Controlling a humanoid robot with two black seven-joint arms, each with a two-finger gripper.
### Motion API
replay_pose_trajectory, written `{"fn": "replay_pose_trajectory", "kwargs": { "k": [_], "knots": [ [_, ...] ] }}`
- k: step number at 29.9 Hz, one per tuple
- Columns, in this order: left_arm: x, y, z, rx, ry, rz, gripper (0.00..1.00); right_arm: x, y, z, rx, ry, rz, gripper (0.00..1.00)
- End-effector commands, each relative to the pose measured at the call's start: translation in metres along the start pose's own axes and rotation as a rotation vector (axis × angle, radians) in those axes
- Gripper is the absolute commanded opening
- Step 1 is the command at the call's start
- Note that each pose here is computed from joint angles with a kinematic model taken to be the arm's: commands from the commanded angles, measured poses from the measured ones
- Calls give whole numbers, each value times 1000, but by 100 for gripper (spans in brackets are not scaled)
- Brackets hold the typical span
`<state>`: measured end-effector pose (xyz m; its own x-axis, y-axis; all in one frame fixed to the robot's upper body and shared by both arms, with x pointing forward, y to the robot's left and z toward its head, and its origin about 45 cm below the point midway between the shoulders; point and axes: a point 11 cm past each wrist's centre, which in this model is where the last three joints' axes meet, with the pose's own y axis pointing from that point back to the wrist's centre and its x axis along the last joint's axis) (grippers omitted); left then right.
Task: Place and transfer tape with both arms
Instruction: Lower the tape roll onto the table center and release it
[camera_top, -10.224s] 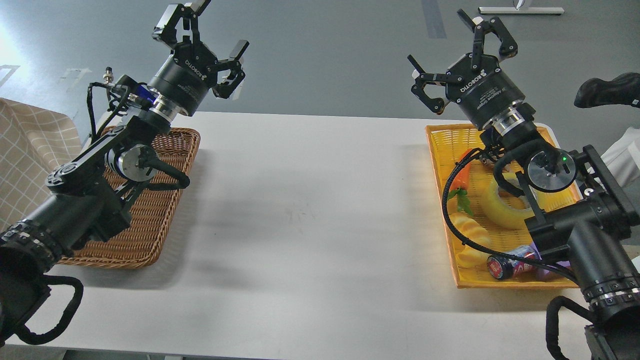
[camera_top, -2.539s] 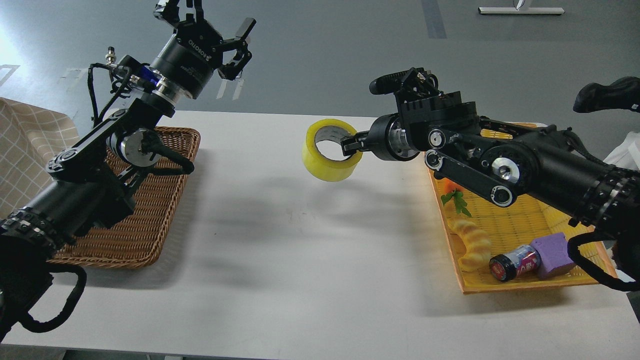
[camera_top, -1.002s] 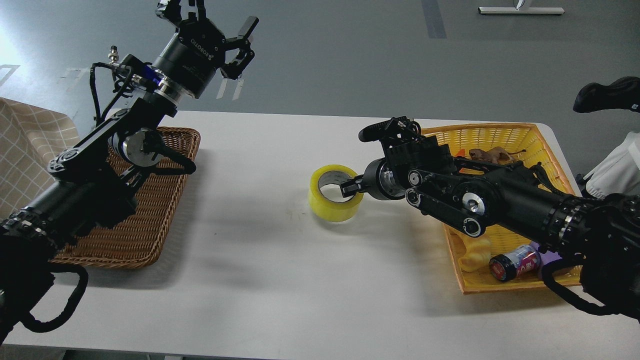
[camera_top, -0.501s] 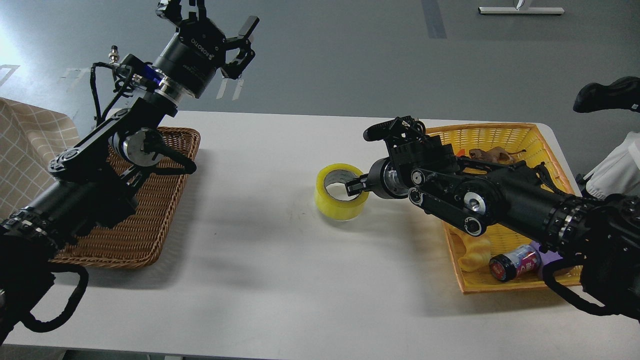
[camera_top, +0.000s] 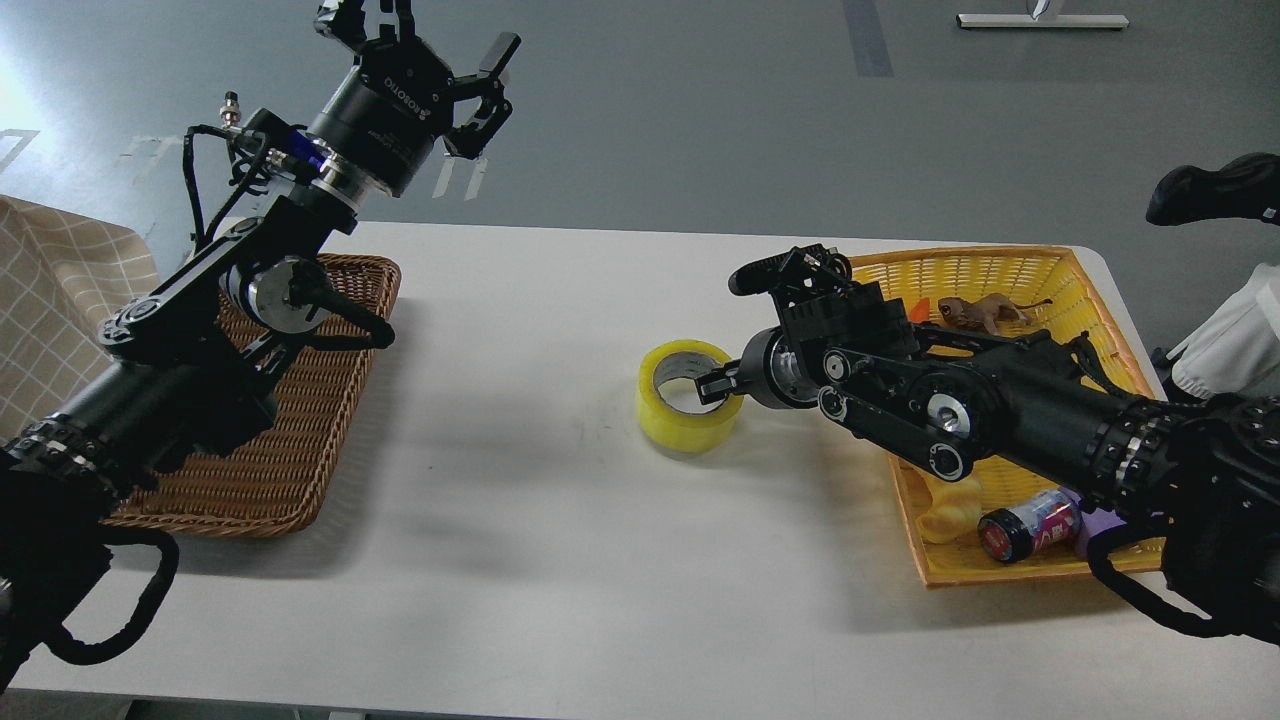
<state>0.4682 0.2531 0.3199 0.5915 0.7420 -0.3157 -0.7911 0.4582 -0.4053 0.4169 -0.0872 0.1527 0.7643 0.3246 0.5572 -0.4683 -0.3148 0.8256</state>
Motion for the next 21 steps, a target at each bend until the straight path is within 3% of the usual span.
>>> {"fn": "replay_pose_trajectory", "kwargs": {
  "k": [1, 6, 9, 10, 12, 21],
  "knots": [
    [0, 0, 0, 0, 0, 0, 98, -2, -1, 0, 1, -3, -4, 1],
    [0, 0, 0, 0, 0, 0, 98, -2, -1, 0, 2, -4, -4, 11],
    [0, 1, -1, 1, 1, 1, 98, -2, -1, 0, 4, -9, -2, 47],
    [0, 1, -1, 3, 0, 1, 98, -2, -1, 0, 8, -15, -2, 74],
    [0, 1, -1, 3, 0, 1, 98, -5, -2, 0, 9, -20, -8, 95],
    [0, 1, -2, 6, 0, 0, 98, 1, 1, -4, 18, -17, 3, 99]
  ]
}}
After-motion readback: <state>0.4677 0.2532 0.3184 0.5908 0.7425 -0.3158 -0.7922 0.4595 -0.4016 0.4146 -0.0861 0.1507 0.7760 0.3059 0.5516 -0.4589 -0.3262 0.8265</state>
